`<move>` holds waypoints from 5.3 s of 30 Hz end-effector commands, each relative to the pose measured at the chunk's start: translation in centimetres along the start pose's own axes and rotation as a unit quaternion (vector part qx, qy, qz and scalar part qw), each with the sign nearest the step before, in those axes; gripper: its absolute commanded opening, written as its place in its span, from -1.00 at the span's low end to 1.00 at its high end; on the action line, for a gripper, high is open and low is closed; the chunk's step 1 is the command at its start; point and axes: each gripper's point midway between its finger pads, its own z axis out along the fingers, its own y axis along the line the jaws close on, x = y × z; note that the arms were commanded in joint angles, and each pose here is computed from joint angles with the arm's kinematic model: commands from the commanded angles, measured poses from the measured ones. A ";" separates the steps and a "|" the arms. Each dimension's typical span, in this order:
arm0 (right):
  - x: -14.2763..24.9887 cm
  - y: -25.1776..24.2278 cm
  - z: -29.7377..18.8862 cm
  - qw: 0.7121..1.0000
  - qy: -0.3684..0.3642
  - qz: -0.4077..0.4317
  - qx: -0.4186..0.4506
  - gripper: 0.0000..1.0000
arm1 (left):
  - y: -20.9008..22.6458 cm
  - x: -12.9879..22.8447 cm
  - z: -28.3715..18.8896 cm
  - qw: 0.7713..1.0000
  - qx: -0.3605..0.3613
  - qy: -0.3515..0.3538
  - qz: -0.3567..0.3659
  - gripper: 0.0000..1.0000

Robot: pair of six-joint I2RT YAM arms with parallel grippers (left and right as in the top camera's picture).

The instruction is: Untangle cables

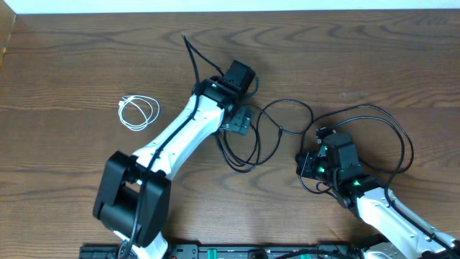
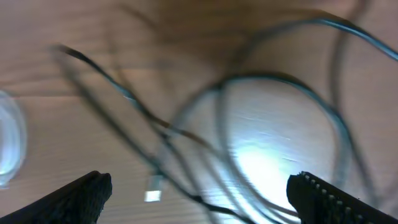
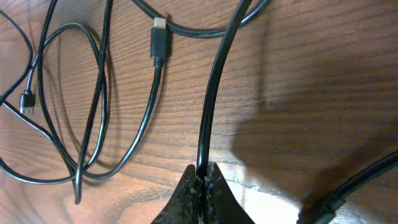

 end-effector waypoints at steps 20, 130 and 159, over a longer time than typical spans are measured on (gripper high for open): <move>-0.2 -0.7 0.0 1.000 -0.015 0.001 0.023 -0.97 | -6.7 3.1 -5.5 0.973 0.215 0.000 0.079 0.90; 0.2 -1.1 -0.1 0.999 -0.007 0.003 0.031 -0.97 | -10.2 12.5 6.8 0.933 0.166 0.022 0.319 -0.85; 0.3 -1.2 -0.1 0.999 -0.006 0.001 0.033 -0.85 | -10.3 12.4 6.8 0.934 0.167 0.019 0.317 -0.85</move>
